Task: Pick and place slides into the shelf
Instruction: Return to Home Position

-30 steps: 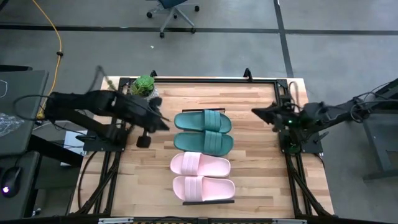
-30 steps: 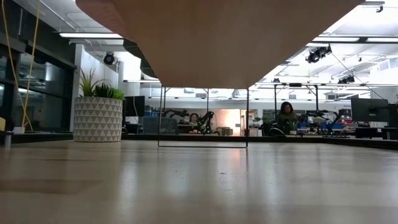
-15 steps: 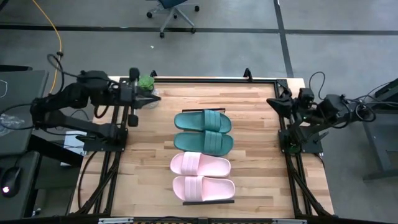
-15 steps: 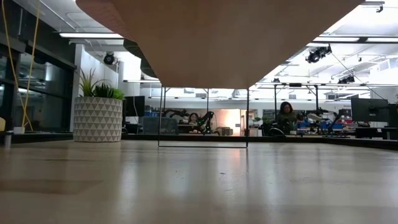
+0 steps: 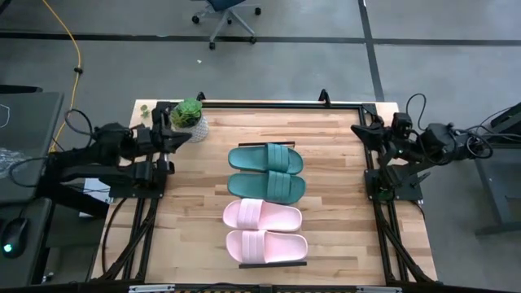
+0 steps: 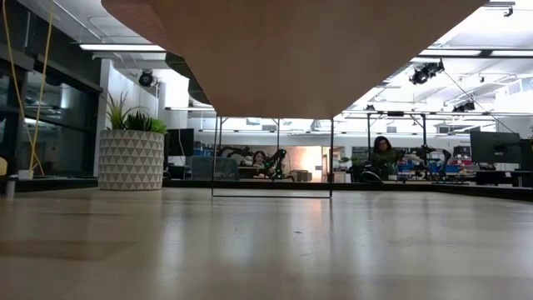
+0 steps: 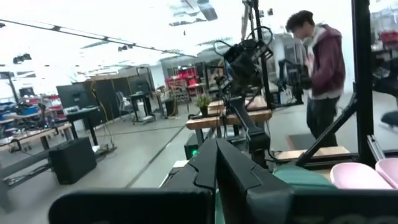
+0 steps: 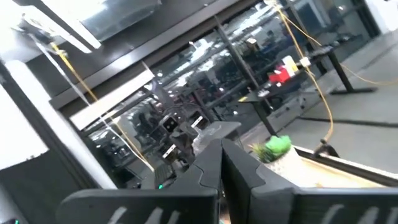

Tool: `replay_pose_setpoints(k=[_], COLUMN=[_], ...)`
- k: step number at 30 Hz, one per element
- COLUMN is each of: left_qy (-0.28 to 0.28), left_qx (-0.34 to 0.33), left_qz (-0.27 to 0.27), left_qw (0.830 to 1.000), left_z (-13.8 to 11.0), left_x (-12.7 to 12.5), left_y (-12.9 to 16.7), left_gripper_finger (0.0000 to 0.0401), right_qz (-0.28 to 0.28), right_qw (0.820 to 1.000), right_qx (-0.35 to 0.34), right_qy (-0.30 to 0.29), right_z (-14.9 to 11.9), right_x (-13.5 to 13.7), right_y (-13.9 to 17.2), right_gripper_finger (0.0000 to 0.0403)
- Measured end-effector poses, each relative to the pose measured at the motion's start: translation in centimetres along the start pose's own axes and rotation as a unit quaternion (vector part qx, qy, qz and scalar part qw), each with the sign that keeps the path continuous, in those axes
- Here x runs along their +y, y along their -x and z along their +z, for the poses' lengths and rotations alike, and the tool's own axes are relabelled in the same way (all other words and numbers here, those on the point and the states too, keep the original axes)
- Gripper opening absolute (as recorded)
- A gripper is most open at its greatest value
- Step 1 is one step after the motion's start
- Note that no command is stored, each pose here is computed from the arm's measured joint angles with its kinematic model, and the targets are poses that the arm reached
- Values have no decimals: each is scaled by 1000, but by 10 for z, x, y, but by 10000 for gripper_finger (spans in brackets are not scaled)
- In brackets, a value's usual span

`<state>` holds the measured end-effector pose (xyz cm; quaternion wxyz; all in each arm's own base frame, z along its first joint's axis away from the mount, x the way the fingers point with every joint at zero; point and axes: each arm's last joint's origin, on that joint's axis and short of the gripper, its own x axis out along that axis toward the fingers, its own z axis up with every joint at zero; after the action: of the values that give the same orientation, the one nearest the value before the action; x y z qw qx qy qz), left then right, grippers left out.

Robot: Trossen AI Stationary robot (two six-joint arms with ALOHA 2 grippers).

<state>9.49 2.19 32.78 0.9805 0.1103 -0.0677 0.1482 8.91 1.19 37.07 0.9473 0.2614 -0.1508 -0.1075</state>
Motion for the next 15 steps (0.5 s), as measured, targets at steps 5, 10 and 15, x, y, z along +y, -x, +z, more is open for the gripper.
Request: replay_pose_setpoints(k=[5, 10, 15], left_qy=[16, 16, 21], left_qx=[-16, -22, -27], left_qz=[11, 15, 32], left_qw=[1000, 1000, 999], left_z=[-31, -51, -70], left_x=[-5, -8, -11], left_y=[15, 25, 31], left_gripper_finger=[0, 0, 0], right_qz=[-23, -26, -30], right_qw=[1000, 999, 999], right_qx=[4, -3, -20], right_qy=[-14, -22, -32], right_z=[-2, 0, 7], right_x=[-2, -4, -7], right_y=[0, 3, 11], right_gripper_finger=[0, 0, 0])
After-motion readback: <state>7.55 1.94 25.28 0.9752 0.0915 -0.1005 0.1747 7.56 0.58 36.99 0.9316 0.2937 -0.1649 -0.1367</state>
